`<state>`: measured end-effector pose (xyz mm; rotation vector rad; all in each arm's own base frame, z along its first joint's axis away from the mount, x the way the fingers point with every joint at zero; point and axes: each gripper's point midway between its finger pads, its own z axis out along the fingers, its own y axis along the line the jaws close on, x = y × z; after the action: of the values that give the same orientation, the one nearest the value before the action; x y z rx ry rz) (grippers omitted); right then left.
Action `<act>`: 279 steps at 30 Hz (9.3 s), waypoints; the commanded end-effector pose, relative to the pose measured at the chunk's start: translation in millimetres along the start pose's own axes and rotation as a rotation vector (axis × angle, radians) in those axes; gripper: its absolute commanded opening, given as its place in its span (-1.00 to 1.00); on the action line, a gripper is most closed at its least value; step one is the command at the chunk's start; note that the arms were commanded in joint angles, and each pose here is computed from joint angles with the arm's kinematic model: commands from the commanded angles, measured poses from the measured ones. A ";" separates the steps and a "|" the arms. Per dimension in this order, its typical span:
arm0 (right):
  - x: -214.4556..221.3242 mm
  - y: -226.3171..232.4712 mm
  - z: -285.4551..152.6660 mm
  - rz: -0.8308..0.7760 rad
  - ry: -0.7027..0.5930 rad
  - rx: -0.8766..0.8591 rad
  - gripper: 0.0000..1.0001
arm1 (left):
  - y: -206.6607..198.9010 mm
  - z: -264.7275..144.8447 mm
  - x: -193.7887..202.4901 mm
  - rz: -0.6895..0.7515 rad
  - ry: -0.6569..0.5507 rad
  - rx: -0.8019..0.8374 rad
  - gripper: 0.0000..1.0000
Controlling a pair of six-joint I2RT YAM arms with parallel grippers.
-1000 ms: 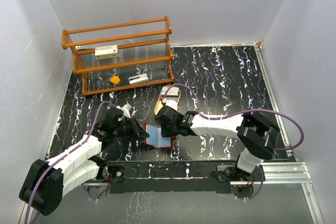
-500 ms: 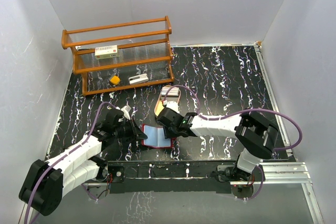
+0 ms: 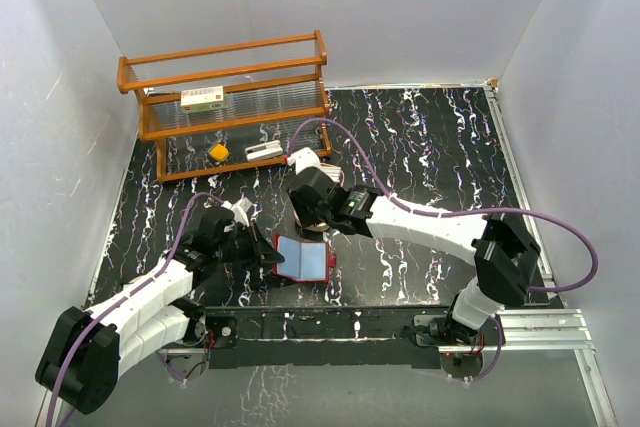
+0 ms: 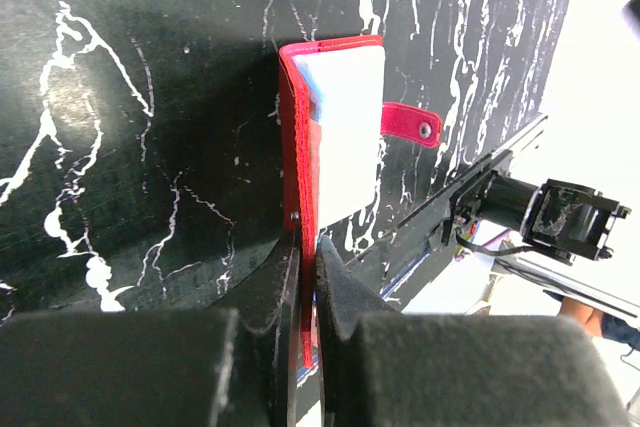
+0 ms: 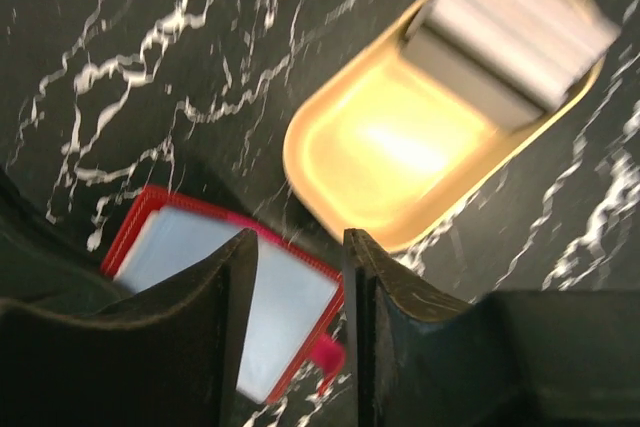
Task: Put the credit cards into the card holder
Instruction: Open the card holder at the center of the board, then pick up the credit card from the storage box, then insert the credit card into the card holder.
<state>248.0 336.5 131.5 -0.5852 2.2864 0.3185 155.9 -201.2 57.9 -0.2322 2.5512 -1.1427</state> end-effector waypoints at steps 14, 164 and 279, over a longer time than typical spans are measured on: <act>-102.9 -49.8 31.6 -0.547 -0.211 0.018 0.13 | -12.4 -1.4 4.7 0.012 0.025 0.076 -1.00; -102.8 -64.5 7.7 -0.241 -0.126 -0.143 -1.00 | -21.7 -2.0 -11.4 -0.054 -0.056 0.091 -0.95; 110.4 0.1 29.0 0.587 0.122 -0.293 -1.00 | 60.9 8.0 19.4 -0.113 0.034 -0.244 -1.00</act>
<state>189.5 314.0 33.0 -0.0006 2.5383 0.9824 147.2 -177.5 12.9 -0.4322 2.6972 -0.9209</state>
